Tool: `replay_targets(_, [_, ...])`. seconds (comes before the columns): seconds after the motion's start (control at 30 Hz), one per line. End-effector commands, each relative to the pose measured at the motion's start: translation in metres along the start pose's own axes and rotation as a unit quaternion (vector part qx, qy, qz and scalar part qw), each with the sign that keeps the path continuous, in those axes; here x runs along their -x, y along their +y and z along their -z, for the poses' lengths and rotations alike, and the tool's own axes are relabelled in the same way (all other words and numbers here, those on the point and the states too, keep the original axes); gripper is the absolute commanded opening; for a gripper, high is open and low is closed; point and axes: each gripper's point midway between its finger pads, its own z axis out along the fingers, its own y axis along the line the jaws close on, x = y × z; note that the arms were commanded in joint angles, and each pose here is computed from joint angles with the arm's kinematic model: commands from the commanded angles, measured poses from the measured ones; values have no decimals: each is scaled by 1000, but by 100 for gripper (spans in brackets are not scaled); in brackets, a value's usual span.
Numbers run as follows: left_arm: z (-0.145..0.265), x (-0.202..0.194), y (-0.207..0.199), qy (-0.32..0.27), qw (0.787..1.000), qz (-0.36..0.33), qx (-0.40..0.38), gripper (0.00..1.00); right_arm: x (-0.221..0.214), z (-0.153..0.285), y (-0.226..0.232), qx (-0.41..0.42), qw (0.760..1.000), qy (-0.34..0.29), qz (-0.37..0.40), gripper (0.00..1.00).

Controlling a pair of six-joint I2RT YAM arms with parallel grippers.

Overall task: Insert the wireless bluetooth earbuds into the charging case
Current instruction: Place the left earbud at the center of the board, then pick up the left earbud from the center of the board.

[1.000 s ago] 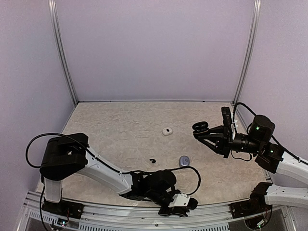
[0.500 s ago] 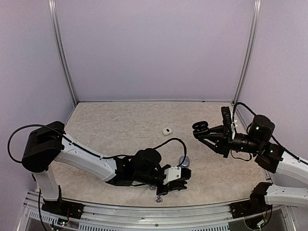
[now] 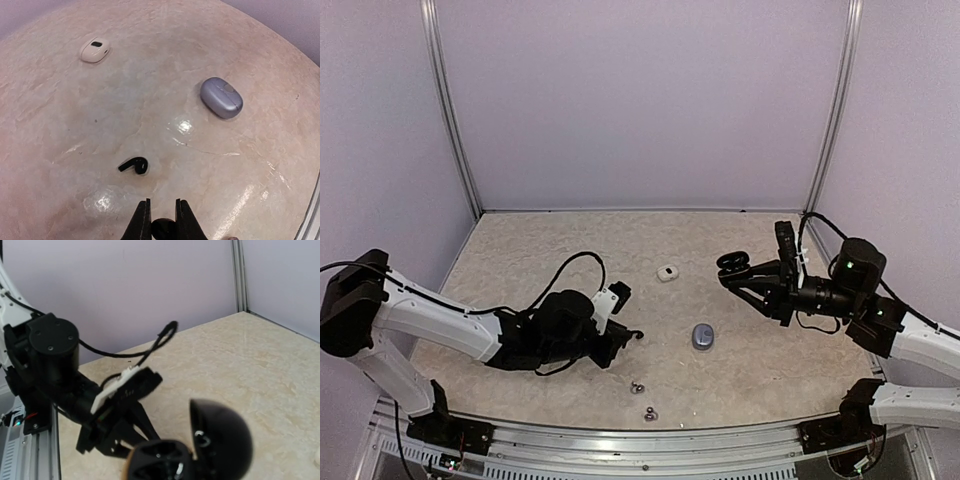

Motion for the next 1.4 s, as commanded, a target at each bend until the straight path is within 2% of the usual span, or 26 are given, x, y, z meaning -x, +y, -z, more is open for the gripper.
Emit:
replay_targets(0.0, [24, -26, 47, 30, 983, 132, 122, 9, 15, -2, -3, -2, 1000, -18, 20, 0])
replay_targets(0.07, [30, -37, 58, 45, 974, 160, 153, 9, 15, -3, -3, -1, 1000, -18, 21, 0])
replay_targets(0.2, [33, -61, 62, 77, 964, 193, 167, 10, 15, -4, -4, -1, 1000, -17, 24, 0])
replay_targets(0.43, [33, -95, 61, 138, 953, 205, 174, 13, 14, -4, -5, -1, 1000, -16, 23, 0])
replay_targets(0.63, [31, -106, 62, 168, 945, 207, 188, 20, 14, -4, -5, -2, 1000, -17, 23, 0])
replay_targets(0.7, [32, -104, 61, 169, 944, 211, 191, 26, 15, -3, -5, -4, 1000, -18, 23, 0])
replay_targets(0.83, [40, -66, 58, 130, 950, 211, 188, 63, 18, -3, -5, -4, 999, -19, 29, 0])
replay_targets(0.97, [65, -2, 59, 50, 958, 212, 186, 98, 22, -4, -5, -5, 999, -20, 34, 0])
replay_targets(1.07, [94, 41, 72, -20, 948, 237, 210, 99, 25, -4, -5, -5, 999, -22, 36, 0])
replay_targets(1.17, [132, 58, 102, -86, 899, 339, 264, 99, 26, -3, -6, -7, 999, -24, 37, 0])
replay_targets(1.23, [139, 59, 117, -81, 885, 384, 249, 99, 27, -3, -6, -8, 999, -25, 39, 0])
replay_targets(1.3, [141, 64, 124, -69, 889, 406, 200, 99, 27, -3, -6, -9, 999, -23, 39, 0])
replay_targets(1.37, [150, 61, 128, -63, 873, 444, 189, 99, 28, -3, -6, -9, 999, -21, 39, 0])
